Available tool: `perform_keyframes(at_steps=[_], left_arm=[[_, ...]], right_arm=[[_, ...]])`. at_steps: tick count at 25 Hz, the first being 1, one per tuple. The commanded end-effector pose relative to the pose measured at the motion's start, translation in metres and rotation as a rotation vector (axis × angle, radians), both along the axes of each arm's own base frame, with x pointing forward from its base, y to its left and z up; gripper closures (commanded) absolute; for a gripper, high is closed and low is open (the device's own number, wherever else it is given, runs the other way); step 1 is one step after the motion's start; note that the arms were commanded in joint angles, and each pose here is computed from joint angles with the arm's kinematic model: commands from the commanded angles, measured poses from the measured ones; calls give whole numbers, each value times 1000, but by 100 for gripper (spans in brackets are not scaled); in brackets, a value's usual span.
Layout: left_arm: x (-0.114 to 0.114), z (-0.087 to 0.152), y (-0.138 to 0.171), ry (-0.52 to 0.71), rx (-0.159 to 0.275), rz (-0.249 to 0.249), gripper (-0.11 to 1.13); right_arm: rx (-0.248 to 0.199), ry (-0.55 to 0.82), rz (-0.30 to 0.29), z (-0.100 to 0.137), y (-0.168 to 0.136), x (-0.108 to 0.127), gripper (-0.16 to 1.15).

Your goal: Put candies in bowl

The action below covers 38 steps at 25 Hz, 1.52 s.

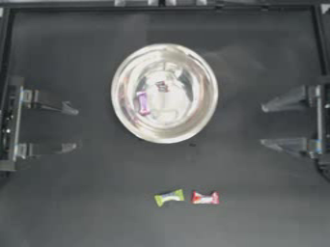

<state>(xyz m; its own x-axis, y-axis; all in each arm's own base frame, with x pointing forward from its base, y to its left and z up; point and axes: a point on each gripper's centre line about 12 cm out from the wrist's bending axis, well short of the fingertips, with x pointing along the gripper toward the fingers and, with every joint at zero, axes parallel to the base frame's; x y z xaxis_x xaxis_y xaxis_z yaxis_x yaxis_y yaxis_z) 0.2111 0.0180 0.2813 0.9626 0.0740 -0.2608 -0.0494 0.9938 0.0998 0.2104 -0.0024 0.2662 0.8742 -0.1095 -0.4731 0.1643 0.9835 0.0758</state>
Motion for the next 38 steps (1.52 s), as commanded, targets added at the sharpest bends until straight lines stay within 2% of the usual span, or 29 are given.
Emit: perform_keyframes(at_steps=[1, 6, 16, 25, 33, 38], left_arm=[[-4, 2, 0, -25, -8, 6, 7], [-9, 0, 0, -53, -8, 10, 7], [-14, -5, 0, -54, -7, 12, 7], [-12, -8, 0, -39, -12, 13, 7], [-7, -12, 1, -16, -14, 13, 7], [-5, -13, 1, -5, -15, 14, 7]], right_arm=[[-2, 103, 0, 13, 11, 20, 0], [15, 270, -8, 8, 27, 46, 0], [63, 473, 56, -15, 55, 91, 0], [64, 642, 65, -49, 68, 122, 0], [60, 723, 114, -75, 78, 143, 0], [66, 743, 115, -89, 81, 149, 0]])
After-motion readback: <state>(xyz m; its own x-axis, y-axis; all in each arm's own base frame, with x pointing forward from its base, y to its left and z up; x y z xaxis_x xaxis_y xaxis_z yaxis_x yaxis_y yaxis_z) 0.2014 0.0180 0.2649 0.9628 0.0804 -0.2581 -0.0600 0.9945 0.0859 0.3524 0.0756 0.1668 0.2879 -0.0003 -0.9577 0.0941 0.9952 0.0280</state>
